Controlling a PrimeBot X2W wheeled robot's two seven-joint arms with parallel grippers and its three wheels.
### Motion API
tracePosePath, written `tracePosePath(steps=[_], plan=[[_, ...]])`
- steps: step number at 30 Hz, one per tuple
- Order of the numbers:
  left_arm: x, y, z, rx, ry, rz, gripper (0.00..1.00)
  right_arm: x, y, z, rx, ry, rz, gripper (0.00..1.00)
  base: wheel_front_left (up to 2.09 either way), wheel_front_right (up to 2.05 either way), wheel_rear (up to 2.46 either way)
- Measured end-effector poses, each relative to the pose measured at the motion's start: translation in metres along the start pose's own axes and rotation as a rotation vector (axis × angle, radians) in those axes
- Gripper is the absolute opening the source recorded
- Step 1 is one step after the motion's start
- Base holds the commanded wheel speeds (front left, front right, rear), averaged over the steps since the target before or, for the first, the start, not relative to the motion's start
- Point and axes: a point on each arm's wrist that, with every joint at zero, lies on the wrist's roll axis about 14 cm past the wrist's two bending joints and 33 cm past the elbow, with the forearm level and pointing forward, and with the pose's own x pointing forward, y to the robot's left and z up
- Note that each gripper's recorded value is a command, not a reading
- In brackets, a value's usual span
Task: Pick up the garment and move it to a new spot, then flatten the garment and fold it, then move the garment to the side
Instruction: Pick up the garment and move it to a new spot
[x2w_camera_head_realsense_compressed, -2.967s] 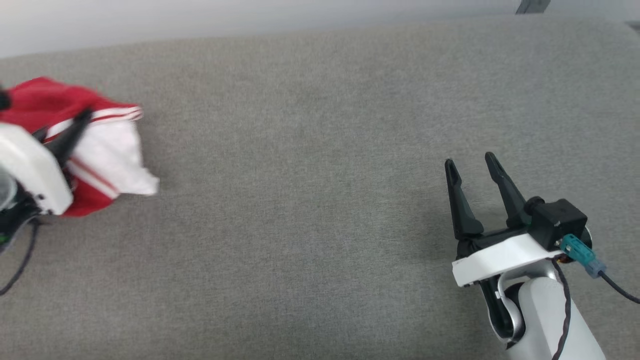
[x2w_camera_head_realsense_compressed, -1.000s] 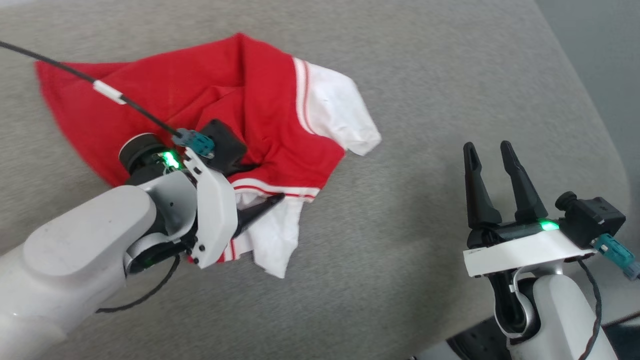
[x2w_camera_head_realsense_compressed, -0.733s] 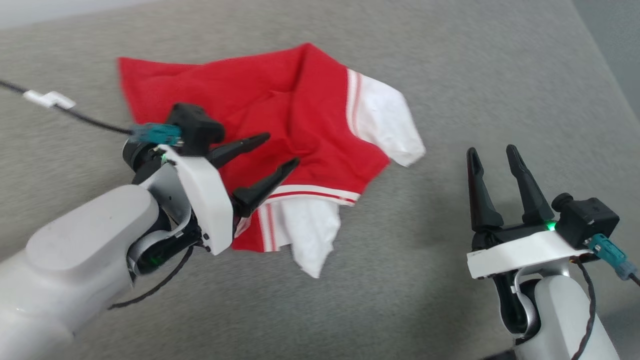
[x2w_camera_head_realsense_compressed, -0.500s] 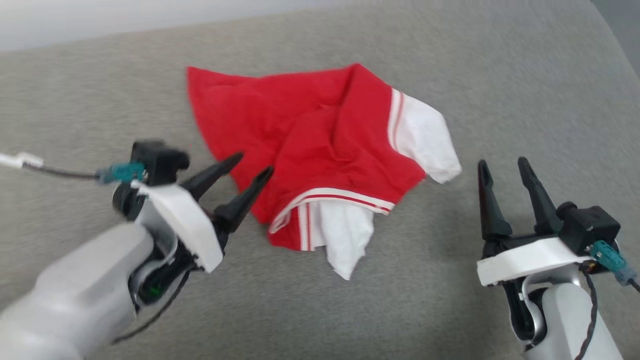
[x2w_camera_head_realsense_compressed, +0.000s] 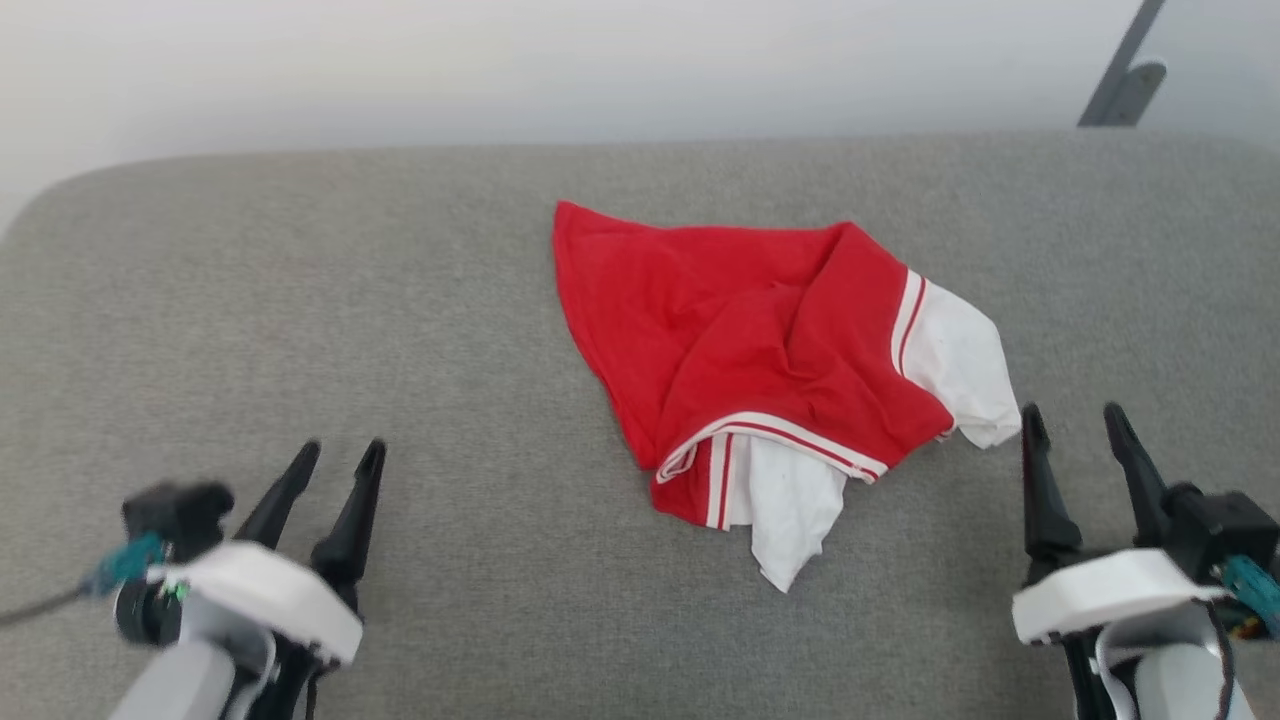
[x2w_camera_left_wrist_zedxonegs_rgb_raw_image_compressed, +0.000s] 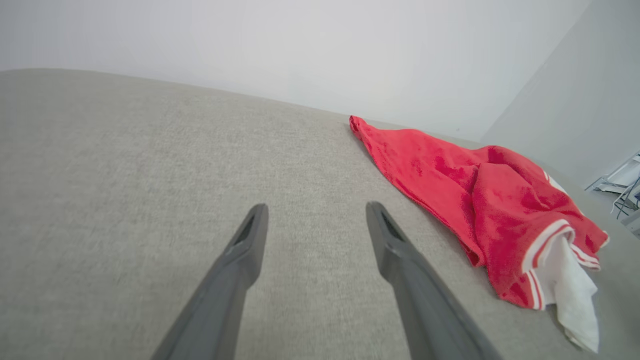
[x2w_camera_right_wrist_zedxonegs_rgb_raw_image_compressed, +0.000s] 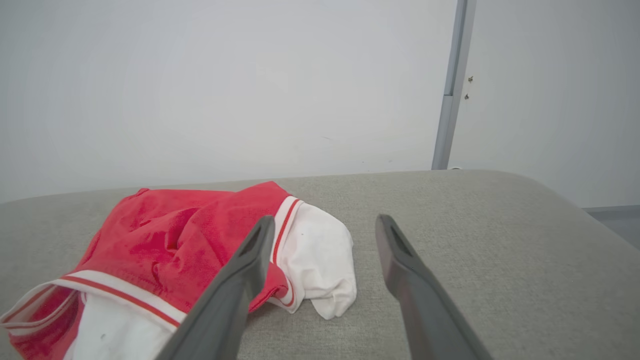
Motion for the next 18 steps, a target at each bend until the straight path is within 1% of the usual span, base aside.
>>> tracePosePath(steps=[3, 7, 13, 18], plan=[[-0.024, 0.01, 0.0, 0.017, -0.047, 0.063, 1.0, -0.007, -0.002, 0.001, -0.002, -0.002, -0.007, 1.0, 0.0, 0.0, 0.0], [-0.051, 0.021, 0.009, 0.081, -0.113, 0.137, 1.0, -0.017, -0.008, 0.002, -0.01, -0.003, -0.022, 1.0, 0.0, 0.0, 0.0], [-0.078, 0.025, 0.015, 0.153, -0.173, 0.205, 1.0, -0.023, -0.014, 0.007, -0.013, -0.016, -0.041, 1.0, 0.0, 0.0, 0.0], [-0.095, 0.028, 0.003, 0.149, -0.163, 0.263, 1.0, -0.024, -0.019, 0.006, -0.005, -0.016, -0.053, 1.0, 0.0, 0.0, 0.0]])
